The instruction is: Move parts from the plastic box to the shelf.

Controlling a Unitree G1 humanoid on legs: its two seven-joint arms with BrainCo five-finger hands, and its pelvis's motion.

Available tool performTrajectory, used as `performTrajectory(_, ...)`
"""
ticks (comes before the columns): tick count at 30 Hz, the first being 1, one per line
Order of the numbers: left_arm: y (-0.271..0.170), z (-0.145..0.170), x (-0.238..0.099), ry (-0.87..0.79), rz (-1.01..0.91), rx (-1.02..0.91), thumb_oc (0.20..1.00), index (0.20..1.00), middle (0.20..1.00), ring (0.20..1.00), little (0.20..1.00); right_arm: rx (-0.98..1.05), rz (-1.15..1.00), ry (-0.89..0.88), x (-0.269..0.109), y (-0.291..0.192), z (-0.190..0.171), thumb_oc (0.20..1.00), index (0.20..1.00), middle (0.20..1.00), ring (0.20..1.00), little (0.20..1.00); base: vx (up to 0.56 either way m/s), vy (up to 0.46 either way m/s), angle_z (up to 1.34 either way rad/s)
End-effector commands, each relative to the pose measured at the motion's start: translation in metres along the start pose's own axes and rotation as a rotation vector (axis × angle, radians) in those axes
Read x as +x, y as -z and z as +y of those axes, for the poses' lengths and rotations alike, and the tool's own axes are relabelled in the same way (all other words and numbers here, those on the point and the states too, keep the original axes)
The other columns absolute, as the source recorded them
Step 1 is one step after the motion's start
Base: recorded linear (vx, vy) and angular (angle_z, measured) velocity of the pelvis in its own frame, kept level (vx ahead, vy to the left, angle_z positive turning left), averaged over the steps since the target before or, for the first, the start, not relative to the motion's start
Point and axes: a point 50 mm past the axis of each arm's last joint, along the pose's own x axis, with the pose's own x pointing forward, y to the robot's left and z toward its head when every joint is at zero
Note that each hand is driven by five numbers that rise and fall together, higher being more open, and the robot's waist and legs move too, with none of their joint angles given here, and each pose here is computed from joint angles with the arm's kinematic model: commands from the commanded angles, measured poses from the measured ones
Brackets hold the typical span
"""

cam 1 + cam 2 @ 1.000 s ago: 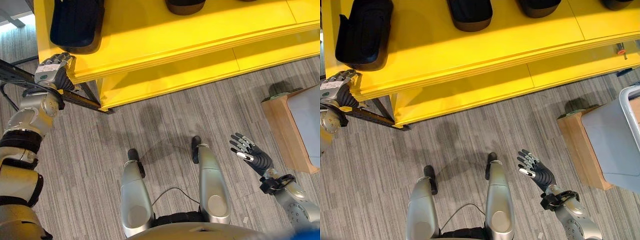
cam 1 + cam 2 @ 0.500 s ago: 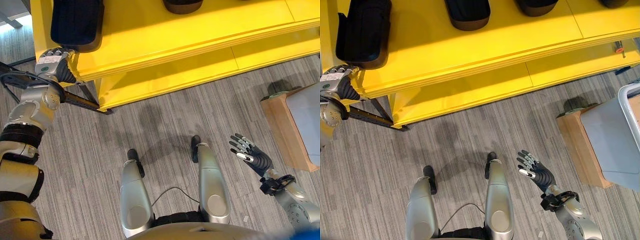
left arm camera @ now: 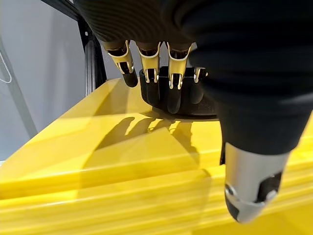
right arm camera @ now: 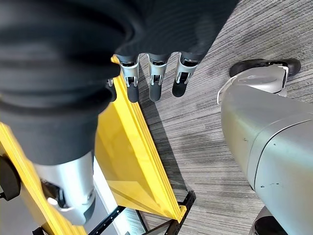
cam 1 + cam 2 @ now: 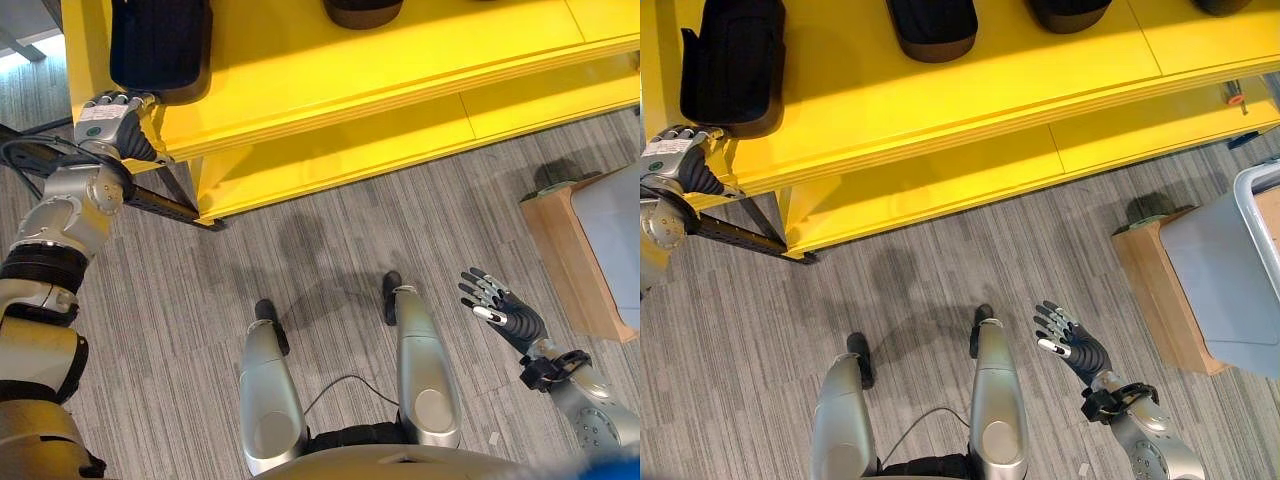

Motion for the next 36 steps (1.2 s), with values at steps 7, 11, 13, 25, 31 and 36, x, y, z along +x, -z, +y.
performTrajectory(7,0.003,0.037,0.003,-0.114,-0.023,0.017,1.0,1.0,1.0,1.0,1.0,0.014,0.023,0.023,-0.013,0.008,-0.006,1.0,1.0,1.0,1.0,1.0,0.0,0.0,0.0)
performTrajectory(11,0.002,0.038,0.005,-0.117,-0.026,0.006,1.0,1.0,1.0,1.0,1.0,0.01,0.023,0.023,-0.013,0.008,-0.006,1.0,1.0,1.0,1.0,1.0,0.0,0.0,0.0)
performTrajectory(13,-0.003,0.043,0.007,-0.124,-0.043,0.001,1.0,1.0,1.0,1.0,1.0,0.011,0.024,0.027,-0.014,0.008,-0.006,1.0,1.0,1.0,1.0,1.0,0.0,0.0,0.0)
performTrajectory(25,-0.011,0.043,0.012,-0.117,-0.065,0.004,1.0,1.0,1.0,1.0,1.0,0.016,0.032,0.028,-0.014,0.01,-0.006,1.0,1.0,1.0,1.0,1.0,0.0,0.0,0.0)
performTrajectory(31,-0.014,0.043,0.012,-0.115,-0.077,0.008,1.0,1.0,1.0,1.0,1.0,0.02,0.031,0.028,-0.014,0.011,-0.006,1.0,1.0,1.0,1.0,1.0,0.0,0.0,0.0)
performTrajectory(36,-0.02,0.046,0.013,-0.122,-0.103,0.01,1.0,1.0,1.0,1.0,1.0,0.012,0.03,0.031,-0.014,0.01,-0.007,1.0,1.0,1.0,1.0,1.0,0.0,0.0,0.0)
